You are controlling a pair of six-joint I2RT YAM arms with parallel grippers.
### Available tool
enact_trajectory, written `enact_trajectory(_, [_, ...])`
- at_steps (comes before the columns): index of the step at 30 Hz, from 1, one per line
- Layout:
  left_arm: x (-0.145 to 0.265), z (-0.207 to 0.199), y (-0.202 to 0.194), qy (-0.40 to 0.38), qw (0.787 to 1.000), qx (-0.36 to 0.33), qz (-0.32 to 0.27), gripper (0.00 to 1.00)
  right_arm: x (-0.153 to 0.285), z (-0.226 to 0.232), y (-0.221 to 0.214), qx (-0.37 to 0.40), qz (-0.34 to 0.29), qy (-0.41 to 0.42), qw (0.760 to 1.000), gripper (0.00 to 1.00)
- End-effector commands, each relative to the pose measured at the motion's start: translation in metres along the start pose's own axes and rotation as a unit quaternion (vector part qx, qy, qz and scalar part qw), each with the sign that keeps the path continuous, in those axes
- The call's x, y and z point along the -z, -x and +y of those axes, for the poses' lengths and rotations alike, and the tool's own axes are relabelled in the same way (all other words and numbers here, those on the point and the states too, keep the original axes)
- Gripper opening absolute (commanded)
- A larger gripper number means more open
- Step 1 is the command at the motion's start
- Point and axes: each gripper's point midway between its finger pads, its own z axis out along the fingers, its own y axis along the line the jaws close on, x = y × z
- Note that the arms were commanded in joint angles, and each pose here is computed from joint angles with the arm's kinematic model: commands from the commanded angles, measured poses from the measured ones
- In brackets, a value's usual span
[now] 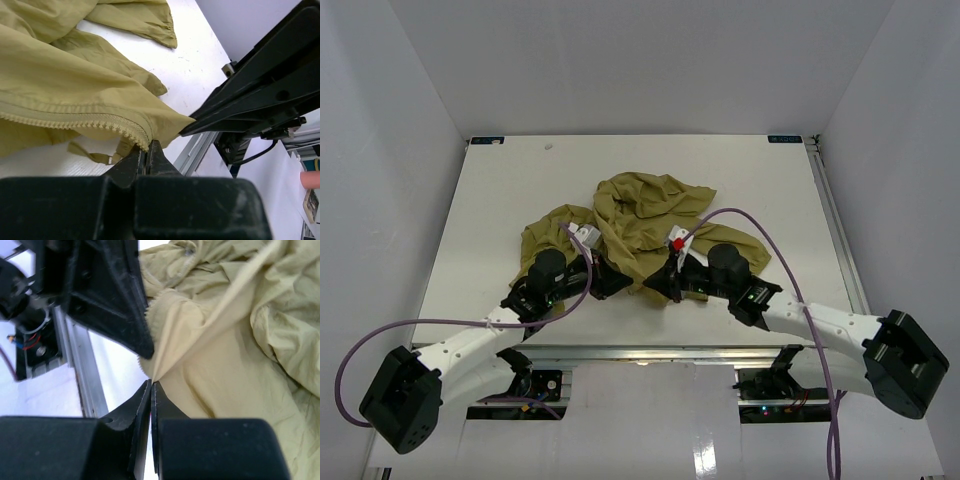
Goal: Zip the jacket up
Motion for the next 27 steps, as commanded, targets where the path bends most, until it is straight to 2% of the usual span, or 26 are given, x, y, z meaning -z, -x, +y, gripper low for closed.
enact_trajectory(1, [0.006,-0.023,0.019,-0.043,0.998,-0.031,-0.021,0.0,0.019,0.028,0.017,0.057,-0.006,0.083,0.995,0.08])
enact_trajectory(5, [0.015,-0.049,0.011,-0.114,0.993,-0.041,0.003,0.0,0.034,0.052,0.015,0.139,-0.008,0.163,0.977,0.08])
enact_trajectory(9, [0.019,-0.06,0.007,-0.144,0.989,-0.036,0.017,0.0,0.043,0.062,0.021,0.172,-0.016,0.198,0.965,0.08])
enact_trajectory(12, [0.023,-0.074,0.004,-0.184,0.982,-0.034,0.032,0.0,0.041,0.054,0.027,0.173,-0.009,0.182,0.968,0.09])
enact_trajectory(15, [0.027,-0.088,0.0,-0.226,0.972,-0.027,0.05,0.0,0.039,0.031,0.038,0.166,-0.013,0.126,0.978,0.21])
enact_trajectory(20, [0.03,-0.096,-0.005,-0.247,0.966,-0.008,0.082,0.0,0.049,0.008,0.057,0.153,-0.033,0.084,0.984,0.17])
enact_trajectory(22, [0.031,-0.094,-0.006,-0.239,0.967,-0.005,0.083,0.0,0.051,0.006,0.06,0.152,-0.036,0.089,0.984,0.22])
enact_trajectory(24, [0.032,-0.094,-0.005,-0.235,0.969,-0.005,0.08,0.0,0.052,0.004,0.062,0.146,-0.037,0.09,0.984,0.34])
enact_trajectory(27, [0.033,-0.097,-0.004,-0.248,0.965,-0.007,0.081,0.0,0.051,0.006,0.061,0.123,-0.037,0.094,0.987,0.47])
